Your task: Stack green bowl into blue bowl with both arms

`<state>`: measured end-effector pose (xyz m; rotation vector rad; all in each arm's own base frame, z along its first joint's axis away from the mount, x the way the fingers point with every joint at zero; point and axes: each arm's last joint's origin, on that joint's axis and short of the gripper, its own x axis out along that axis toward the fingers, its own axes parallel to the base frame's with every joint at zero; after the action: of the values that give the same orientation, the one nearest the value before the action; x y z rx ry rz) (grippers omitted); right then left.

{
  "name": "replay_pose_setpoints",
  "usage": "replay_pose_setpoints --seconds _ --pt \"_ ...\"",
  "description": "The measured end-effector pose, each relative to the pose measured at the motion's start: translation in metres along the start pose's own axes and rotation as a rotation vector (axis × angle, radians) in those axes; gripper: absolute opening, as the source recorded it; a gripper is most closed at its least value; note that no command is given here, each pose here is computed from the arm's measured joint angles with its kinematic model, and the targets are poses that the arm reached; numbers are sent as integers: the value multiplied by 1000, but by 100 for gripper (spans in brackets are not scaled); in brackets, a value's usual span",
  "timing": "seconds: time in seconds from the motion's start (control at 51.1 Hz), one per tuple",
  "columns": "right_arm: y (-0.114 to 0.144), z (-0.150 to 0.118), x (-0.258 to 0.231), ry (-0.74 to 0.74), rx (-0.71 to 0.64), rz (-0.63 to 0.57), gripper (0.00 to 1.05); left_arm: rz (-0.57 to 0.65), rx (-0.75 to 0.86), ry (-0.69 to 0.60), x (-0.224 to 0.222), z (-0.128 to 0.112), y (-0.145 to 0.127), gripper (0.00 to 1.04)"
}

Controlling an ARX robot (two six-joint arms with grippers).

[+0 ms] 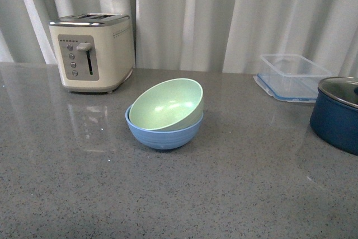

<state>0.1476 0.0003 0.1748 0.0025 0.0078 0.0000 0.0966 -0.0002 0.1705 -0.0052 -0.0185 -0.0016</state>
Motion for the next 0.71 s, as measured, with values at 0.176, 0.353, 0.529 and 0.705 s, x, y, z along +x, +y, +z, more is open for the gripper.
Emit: replay_pose_setpoints --seconds 0.176,0.353,0.529,0.705 --pt "0 -12 -9 10 0 0 1 0 0 0 0 0 0 98" --pt "0 -9 -17 -8 0 1 1 0 0 0 0 0 0 98" --pt "0 -7 -23 -11 0 1 1 0 0 0 0 0 0 98" --pt "0 -7 -29 -14 0 1 1 0 0 0 0 0 0 98"
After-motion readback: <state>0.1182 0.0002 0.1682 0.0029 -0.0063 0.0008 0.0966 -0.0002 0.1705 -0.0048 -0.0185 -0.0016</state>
